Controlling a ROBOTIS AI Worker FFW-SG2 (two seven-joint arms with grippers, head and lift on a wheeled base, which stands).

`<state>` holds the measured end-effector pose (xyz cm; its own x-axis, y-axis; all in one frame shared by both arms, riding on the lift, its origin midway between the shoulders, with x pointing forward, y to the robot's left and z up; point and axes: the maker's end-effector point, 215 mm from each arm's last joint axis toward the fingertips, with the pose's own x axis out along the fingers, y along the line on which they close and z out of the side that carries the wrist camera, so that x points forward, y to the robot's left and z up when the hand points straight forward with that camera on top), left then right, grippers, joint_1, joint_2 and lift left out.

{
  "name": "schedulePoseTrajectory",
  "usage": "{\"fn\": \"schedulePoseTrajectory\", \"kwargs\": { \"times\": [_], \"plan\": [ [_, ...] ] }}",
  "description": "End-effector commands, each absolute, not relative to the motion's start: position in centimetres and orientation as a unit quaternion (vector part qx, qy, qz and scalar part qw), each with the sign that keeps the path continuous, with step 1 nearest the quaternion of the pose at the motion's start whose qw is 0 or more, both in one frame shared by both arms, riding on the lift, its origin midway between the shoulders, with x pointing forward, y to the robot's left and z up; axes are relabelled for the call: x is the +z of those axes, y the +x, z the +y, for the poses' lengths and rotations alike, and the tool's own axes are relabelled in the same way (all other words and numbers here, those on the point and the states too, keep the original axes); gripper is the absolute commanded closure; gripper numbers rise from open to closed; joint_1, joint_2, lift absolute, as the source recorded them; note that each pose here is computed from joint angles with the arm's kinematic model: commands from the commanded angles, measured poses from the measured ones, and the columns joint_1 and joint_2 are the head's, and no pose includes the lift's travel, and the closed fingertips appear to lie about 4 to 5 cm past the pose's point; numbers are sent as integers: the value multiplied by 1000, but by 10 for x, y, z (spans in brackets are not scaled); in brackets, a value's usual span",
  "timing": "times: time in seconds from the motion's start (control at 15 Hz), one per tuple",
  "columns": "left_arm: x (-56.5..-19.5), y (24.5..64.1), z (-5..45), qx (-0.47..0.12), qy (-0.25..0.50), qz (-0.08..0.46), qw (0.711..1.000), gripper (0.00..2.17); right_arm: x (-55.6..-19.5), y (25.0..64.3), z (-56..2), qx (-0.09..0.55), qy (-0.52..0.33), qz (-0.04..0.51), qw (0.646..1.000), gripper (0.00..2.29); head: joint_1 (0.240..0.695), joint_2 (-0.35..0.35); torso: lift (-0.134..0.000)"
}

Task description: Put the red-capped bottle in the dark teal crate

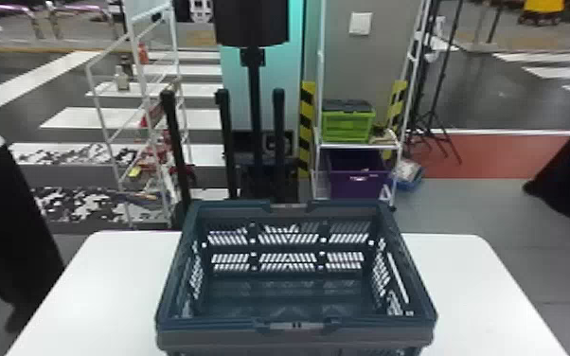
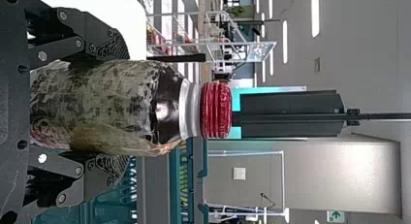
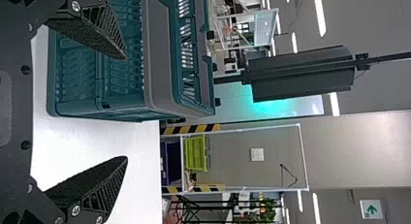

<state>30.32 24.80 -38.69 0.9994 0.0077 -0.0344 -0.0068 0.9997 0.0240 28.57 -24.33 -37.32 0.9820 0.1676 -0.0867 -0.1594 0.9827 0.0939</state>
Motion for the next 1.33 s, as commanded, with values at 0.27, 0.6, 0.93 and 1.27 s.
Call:
{"fn": "schedulePoseTrajectory", "kwargs": {
  "times": [0.27,0.6,0.93,1.27],
  "plan": [
    [-387,303,248,5,11,18,1000,2138,-375,284,-244,83,43,50,994,151,499,0,0],
    [-381,302,247,3,13,14,1000,2138,-376,284,-244,82,44,51,994,151,499,0,0],
    [-328,335,267,15,58,17,998,2138,-376,284,-244,84,42,51,994,151,499,0,0],
    [-273,394,307,39,104,84,990,2138,-378,283,-245,81,44,53,994,151,499,0,0]
  ]
}}
